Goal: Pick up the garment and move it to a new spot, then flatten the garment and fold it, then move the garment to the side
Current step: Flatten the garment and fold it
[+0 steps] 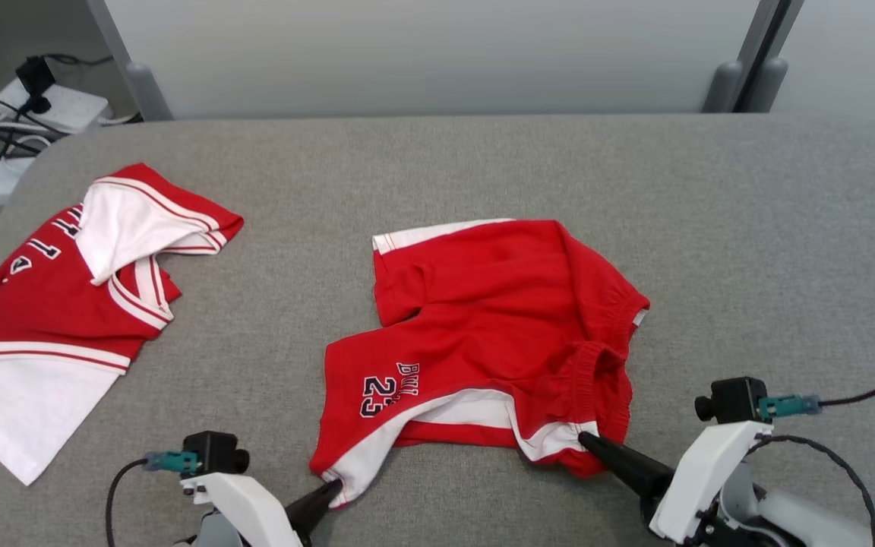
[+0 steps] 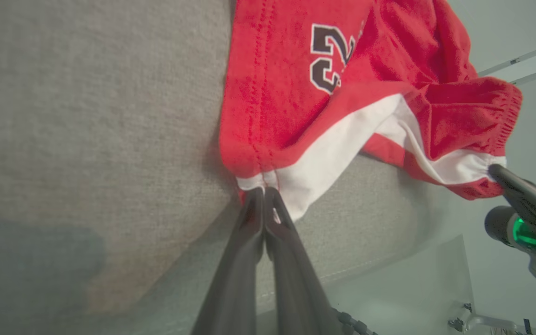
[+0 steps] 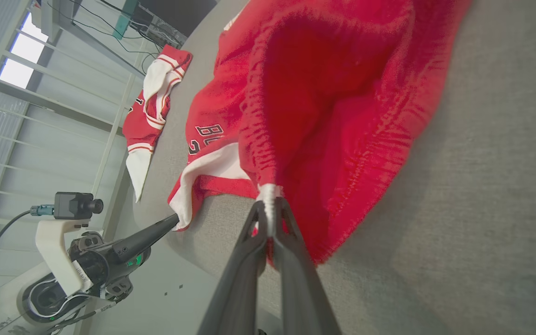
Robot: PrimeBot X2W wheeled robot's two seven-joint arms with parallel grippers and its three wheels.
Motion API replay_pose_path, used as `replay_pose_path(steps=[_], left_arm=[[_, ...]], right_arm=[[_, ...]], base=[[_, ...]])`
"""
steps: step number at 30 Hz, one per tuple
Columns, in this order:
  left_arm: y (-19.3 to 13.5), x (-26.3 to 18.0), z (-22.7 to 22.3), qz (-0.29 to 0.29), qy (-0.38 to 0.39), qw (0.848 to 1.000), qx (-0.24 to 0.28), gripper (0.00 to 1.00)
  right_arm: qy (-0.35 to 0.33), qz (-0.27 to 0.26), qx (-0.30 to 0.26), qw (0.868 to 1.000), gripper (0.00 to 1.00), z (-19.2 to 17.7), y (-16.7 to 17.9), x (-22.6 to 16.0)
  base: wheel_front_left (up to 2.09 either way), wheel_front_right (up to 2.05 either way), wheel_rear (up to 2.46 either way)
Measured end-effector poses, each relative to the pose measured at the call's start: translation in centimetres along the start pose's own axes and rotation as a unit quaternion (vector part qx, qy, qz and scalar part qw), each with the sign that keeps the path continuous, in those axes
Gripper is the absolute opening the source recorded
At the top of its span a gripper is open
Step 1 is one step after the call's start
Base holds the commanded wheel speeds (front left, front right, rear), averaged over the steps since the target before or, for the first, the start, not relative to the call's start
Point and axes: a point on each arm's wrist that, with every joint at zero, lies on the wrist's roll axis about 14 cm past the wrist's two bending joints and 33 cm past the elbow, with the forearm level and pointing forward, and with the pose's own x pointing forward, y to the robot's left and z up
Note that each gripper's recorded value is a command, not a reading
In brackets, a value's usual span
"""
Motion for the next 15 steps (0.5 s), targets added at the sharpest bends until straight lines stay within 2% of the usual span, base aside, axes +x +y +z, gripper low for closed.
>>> replay_pose_path(steps=[3,5,7,9,10,11,12,13,14,15], left_arm=[[-0.7,1.1,-2.2,-0.015,0.095,0.995,-0.034,0.0],[-2.4,2.4,-1.0,-0.044,0.137,0.988,-0.055,0.0],[-4.9,4.6,4.5,-0.082,0.103,0.989,-0.069,0.0],[-7.5,6.2,16.1,-0.11,-0.061,0.991,-0.04,0.0],[-9.5,5.5,23.7,-0.127,-0.176,0.976,-0.008,0.0],[-12.1,3.6,30.4,-0.151,-0.283,0.947,0.022,0.0],[-15.2,1.5,35.2,-0.182,-0.354,0.916,0.047,0.0],[-17.9,-0.4,38.3,-0.211,-0.402,0.889,0.065,0.0],[-19.6,-1.3,39.8,-0.229,-0.428,0.871,0.079,0.0],[-20.3,-1.2,40.0,-0.236,-0.432,0.866,0.087,0.0]], right_arm=[[0.035,-0.02,0.006,0.999,0.0,0.8,-1.9,1.1],[0.021,-0.023,-0.002,1.0,0.0,4.6,-2.3,3.0],[-0.031,-0.016,-0.033,0.999,0.0,11.2,-1.4,5.4],[-0.148,0.0,-0.052,0.988,0.0,20.5,0.8,6.9],[-0.23,0.007,-0.065,0.971,0.0,25.9,2.1,6.7],[-0.308,0.018,-0.073,0.948,0.0,30.7,3.6,5.8],[-0.353,0.027,-0.084,0.931,0.0,34.1,4.9,5.1],[-0.378,0.031,-0.102,0.919,0.0,36.2,5.9,4.6],[-0.389,0.038,-0.108,0.914,0.0,37.2,6.6,4.7],[-0.388,0.038,-0.111,0.914,0.0,37.3,6.6,4.9]], base=[[0.0,0.0,0.0],[0.0,0.0,0.0],[0.0,0.0,0.0],[0.0,0.0,0.0],[0.0,0.0,0.0],[0.0,0.0,0.0],[0.0,0.0,0.0],[0.0,0.0,0.0],[0.0,0.0,0.0],[0.0,0.0,0.0]])
